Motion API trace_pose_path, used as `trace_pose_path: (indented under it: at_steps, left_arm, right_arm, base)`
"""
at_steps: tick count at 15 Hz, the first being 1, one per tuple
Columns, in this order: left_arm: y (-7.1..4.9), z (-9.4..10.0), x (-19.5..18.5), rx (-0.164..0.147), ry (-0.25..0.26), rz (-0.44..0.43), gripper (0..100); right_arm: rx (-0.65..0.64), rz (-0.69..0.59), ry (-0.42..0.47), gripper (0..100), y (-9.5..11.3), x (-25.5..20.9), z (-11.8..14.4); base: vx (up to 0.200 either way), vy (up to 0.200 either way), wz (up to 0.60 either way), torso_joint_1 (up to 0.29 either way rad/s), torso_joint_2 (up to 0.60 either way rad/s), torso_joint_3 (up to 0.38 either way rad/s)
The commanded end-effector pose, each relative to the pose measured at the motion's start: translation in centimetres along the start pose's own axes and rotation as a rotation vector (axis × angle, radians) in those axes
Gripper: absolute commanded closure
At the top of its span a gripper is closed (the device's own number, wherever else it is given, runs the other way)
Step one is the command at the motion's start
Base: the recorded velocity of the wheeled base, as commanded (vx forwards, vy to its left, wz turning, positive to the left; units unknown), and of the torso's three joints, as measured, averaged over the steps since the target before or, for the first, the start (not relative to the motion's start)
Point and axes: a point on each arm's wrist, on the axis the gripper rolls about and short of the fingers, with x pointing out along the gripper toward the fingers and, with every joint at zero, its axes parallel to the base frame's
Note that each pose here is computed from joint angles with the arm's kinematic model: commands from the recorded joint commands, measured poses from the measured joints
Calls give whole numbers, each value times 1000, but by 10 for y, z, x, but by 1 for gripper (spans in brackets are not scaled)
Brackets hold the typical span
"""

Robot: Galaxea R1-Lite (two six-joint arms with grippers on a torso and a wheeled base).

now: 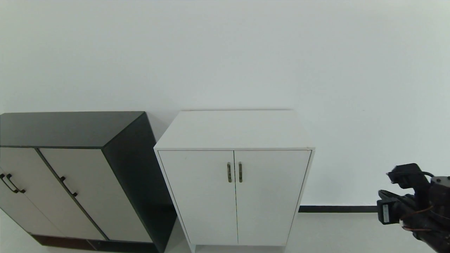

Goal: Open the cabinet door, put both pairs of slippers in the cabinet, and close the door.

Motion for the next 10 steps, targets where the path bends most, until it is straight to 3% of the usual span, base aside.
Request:
trace_pose_path:
  at_steps: [1, 3, 6, 10]
  left_arm:
    - [0, 0, 0, -1, -1, 1, 100]
    - [0, 0, 0, -1, -1, 0, 100]
    - [0, 0, 0, -4, -1, 1, 100]
    - [0, 0, 0, -4, 1, 0, 100]
  right_arm:
    - [8, -68, -24, 100, -23, -34, -10]
    - [54, -113, -31, 100, -36, -53, -10]
    - [53, -66, -23, 100, -41, -79, -15]
    - [205, 78, 35, 100, -44, -138, -52]
  base:
    - [0, 0, 0, 0, 0, 0]
    - [0, 0, 0, 0, 0, 0]
    - [0, 0, 0, 0, 0, 0]
    - [0, 0, 0, 0, 0, 0]
